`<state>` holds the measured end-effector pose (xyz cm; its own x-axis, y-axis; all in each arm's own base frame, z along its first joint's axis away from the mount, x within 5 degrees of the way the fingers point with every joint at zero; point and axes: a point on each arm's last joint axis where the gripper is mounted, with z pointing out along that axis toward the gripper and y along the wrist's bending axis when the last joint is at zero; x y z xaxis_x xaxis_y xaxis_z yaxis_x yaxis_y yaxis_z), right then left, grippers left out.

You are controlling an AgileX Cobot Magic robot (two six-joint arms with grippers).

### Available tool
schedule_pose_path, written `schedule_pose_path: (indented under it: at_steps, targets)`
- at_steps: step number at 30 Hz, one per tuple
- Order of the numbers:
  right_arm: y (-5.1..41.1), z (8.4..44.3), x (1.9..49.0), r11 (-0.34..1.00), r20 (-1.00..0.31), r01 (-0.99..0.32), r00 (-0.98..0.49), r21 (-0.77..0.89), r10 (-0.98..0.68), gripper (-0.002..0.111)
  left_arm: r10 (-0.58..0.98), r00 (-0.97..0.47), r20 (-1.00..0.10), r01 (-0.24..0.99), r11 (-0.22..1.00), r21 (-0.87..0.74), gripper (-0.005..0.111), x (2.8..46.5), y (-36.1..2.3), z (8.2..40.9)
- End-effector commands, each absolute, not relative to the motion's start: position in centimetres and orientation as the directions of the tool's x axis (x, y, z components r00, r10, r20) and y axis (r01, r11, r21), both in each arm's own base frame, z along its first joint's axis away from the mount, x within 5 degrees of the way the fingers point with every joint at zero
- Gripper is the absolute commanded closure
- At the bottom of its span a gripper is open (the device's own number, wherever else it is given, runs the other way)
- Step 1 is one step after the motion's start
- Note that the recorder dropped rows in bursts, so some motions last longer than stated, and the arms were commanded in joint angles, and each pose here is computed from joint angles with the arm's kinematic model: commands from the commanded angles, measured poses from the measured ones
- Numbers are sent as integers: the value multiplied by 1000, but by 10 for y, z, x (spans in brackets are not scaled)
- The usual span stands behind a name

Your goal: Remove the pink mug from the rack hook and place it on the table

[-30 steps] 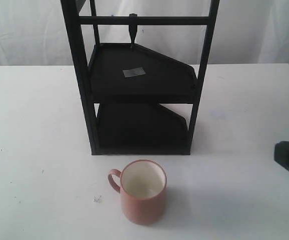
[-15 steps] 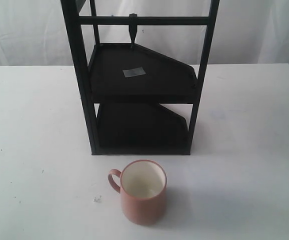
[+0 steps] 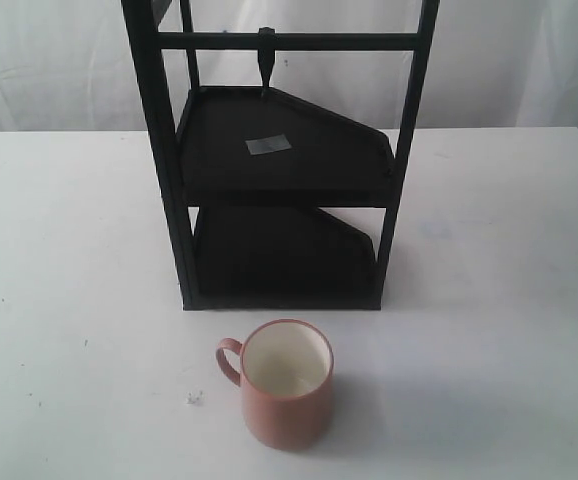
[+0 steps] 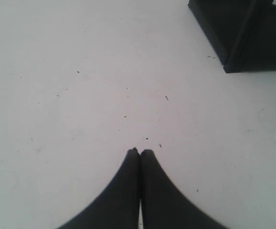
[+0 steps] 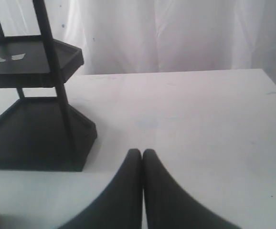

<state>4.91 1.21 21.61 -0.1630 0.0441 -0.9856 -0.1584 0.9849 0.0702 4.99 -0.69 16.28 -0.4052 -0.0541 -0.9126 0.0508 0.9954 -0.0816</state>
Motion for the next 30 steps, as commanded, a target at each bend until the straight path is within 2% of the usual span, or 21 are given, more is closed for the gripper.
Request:
schedule_pose_path:
  at_steps: [1, 9, 30]
  targets:
    - [6, 210, 53, 995, -993, -93, -111, 42, 31, 108, -62, -402, -914, 54, 994, -91, 107, 50, -7, 162]
    - [5, 198, 55, 996, -991, -87, -134, 12, 1, 108, -62, -402, -914, 54, 994, -91, 107, 50, -7, 162]
    - [5, 198, 54, 996, -991, -87, -134, 15, 3, 108, -62, -402, -914, 54, 994, -91, 107, 50, -7, 162]
